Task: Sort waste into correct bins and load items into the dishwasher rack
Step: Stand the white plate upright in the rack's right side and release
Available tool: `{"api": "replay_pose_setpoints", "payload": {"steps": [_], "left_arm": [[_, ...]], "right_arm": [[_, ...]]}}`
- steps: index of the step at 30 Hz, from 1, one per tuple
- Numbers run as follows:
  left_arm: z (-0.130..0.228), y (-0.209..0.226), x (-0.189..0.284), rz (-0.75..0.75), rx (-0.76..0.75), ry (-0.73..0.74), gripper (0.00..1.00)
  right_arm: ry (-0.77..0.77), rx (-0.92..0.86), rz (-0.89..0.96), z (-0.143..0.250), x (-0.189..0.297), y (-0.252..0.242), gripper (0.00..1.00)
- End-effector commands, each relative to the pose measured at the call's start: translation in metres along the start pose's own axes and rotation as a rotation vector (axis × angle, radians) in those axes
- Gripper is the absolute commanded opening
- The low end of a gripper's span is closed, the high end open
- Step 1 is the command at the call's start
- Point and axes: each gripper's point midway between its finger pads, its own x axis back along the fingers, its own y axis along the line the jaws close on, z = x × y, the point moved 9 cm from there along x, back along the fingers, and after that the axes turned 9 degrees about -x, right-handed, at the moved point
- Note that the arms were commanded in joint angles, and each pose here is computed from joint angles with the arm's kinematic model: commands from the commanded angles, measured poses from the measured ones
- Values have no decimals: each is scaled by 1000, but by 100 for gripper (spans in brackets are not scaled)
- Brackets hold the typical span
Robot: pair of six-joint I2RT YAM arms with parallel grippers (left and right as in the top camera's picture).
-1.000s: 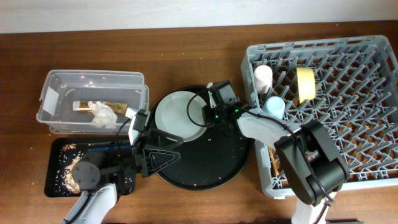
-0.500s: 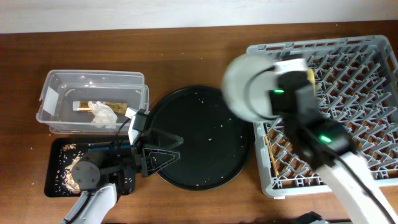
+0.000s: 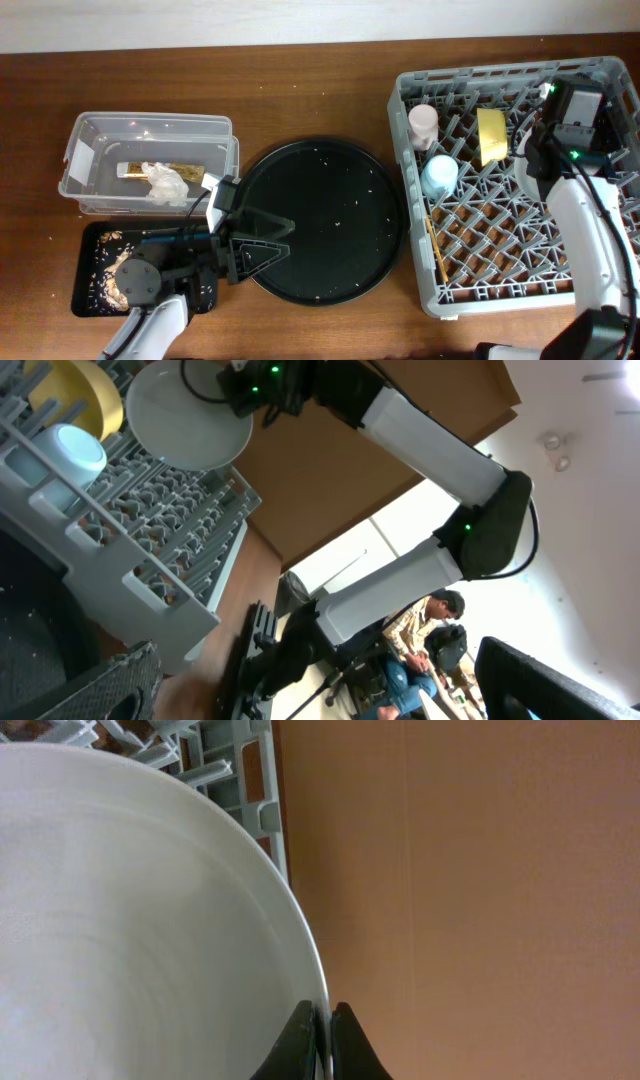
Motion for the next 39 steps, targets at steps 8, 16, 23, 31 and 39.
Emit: {"api": "replay_pose_setpoints", "payload": {"steps": [8, 16, 23, 31, 39], "left_arm": [[-1, -3, 1, -1, -43, 0, 99], [-1, -3, 1, -1, -43, 0, 99], [-1, -3, 1, -1, -43, 0, 99], [-1, -3, 1, -1, -43, 0, 99], [-1, -3, 1, -1, -43, 0, 99]], "right_arm": [[-161, 197, -54, -31, 0, 8, 4], [-295, 318, -224, -46, 38, 51, 62], [-387, -362, -851, -70, 97, 99, 98], [-429, -383, -1409, -76, 149, 123, 98], [-464, -394, -1402, -68, 164, 98, 98]]}}
